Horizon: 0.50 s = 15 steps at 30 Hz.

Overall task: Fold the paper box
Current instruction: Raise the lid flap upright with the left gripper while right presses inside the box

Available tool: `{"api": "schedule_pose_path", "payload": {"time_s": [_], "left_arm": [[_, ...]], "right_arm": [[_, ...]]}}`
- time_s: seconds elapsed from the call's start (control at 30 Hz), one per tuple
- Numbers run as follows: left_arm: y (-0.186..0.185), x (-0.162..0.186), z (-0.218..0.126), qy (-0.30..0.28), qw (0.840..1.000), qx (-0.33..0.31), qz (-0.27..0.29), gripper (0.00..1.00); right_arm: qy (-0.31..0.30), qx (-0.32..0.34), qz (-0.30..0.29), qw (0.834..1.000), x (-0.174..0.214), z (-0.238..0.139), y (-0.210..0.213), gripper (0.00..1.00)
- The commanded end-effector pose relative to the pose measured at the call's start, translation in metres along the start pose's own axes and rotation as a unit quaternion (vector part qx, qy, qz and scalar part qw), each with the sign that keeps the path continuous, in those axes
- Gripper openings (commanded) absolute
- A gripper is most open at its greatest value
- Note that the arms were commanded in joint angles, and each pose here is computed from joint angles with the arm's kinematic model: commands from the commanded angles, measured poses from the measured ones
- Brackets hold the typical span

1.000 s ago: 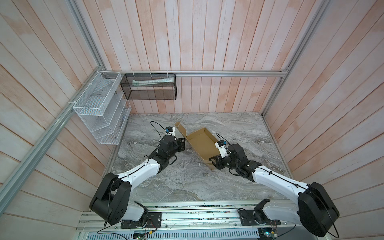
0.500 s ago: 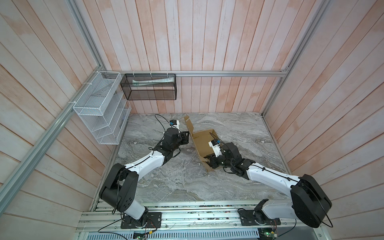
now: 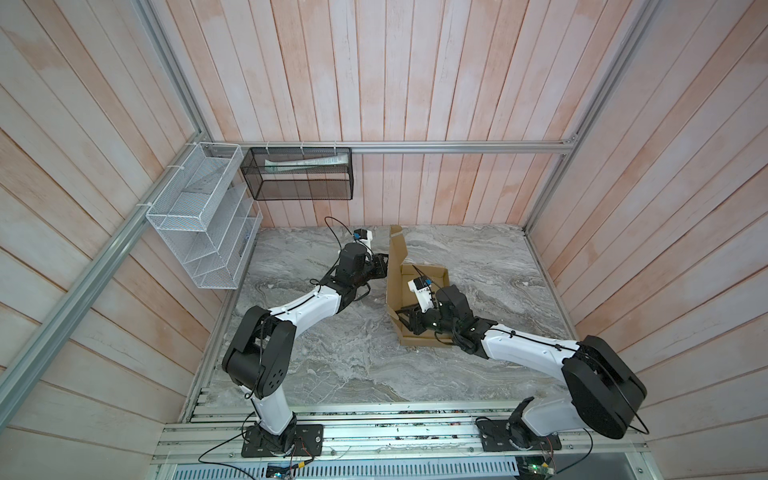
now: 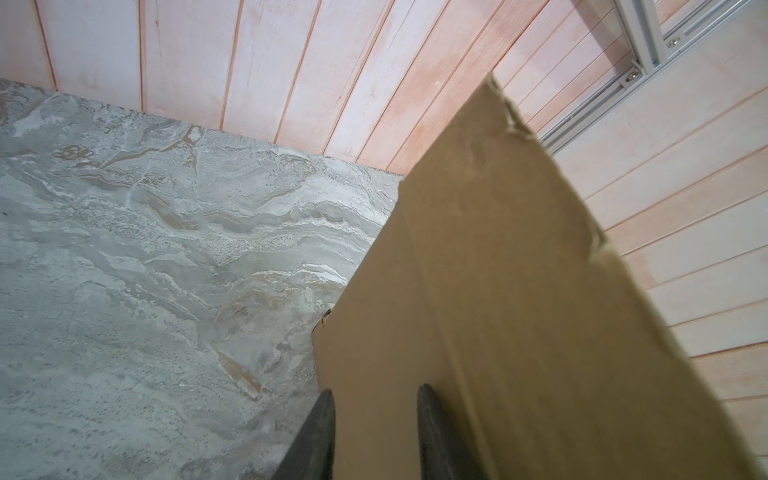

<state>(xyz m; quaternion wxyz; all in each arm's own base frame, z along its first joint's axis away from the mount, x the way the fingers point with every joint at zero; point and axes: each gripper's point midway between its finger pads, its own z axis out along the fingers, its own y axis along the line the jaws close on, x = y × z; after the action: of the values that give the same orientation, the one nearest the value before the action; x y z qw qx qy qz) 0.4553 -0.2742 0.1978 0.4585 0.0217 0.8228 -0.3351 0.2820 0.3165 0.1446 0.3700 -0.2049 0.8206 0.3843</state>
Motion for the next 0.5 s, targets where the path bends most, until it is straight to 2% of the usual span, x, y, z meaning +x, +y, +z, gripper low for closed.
{"api": "schedule_pose_path", "payload": {"time_s": [0.0,0.47], "left_arm": [[-0.005,0.0,0.002,0.01,1.0,0.015,0.01,0.36],[0.013,0.018,-0.062,-0.009,1.0,-0.023,0.013,0.36]], "right_arm": [[-0.048,-0.004,-0.001,0.999,-0.029,0.003,0.008,0.34],[-0.071,0.032,0.004,0.997,-0.029,-0.019,-0.005,0.34]]}}
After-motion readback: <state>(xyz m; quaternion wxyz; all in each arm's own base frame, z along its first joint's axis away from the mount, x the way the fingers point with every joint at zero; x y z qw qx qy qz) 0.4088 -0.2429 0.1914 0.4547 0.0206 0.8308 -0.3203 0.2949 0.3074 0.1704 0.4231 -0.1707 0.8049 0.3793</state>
